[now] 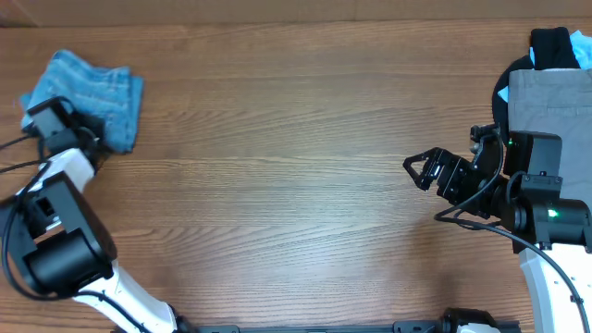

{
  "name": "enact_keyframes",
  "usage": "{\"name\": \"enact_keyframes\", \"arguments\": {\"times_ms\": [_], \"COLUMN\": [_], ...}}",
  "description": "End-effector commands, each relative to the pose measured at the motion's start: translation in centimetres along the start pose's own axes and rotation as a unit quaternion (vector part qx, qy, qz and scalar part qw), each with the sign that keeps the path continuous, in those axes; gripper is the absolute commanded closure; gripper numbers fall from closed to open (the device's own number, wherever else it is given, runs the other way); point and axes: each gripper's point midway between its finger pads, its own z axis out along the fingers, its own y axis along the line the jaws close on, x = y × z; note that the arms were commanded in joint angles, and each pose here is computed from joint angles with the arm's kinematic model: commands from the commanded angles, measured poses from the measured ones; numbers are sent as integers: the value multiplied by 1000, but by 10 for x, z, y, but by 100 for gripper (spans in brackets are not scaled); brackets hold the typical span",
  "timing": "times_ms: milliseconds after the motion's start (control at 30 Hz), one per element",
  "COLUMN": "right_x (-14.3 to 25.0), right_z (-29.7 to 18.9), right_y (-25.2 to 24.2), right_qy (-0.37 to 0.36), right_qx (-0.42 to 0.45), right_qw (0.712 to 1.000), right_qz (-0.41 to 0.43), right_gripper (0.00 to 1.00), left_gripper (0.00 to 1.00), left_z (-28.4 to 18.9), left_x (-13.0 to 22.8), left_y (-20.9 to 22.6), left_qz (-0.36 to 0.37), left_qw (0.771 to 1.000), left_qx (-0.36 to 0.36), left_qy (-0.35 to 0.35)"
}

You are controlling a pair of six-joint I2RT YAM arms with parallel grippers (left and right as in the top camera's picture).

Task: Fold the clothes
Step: 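Grasp the folded jeans with the left gripper and carry it to the top-left corner, then lower the jeans at the top-left corner and press them flat with the left gripper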

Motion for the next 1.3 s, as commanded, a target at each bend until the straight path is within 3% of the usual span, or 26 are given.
{"name": "enact_keyframes", "arguments": {"times_ms": [0,233,633,933,1133,1167,1200,1267], "right_x": [-3,5,10,15,15,15,16,18], "right_z": [-6,-6,-6,-6,-5,-4,-1,2], "right_y": [3,-1,-3,-4,-5,-6,-8,-11], "right_qy": [-7,10,20,28,31,34,41,51], "right_qx": [2,9,13,17,17,18,21,26], "right_qw": [1000,1000,1000,999,999,999,999,998], "right_qz": [-3,8,15,21,22,24,28,35], "right_gripper": [0,0,0,0,0,0,0,0], "left_gripper": [96,96,96,96,96,95,88,86], "left_z": [32,79,87,116,124,123,123,123], "left_x": [1,4,-26,6,21,23,26,28], "left_y": [-5,-5,-35,-37,-52,-55,-61,-62], "left_qz": [28,13,-24,-12,55,58,61,63], "left_qw": [1000,999,999,1000,998,997,997,997], "left_qx": [-1,-17,4,24,27,30,34,34], "left_qy": [3,31,-37,5,29,30,31,34]}}
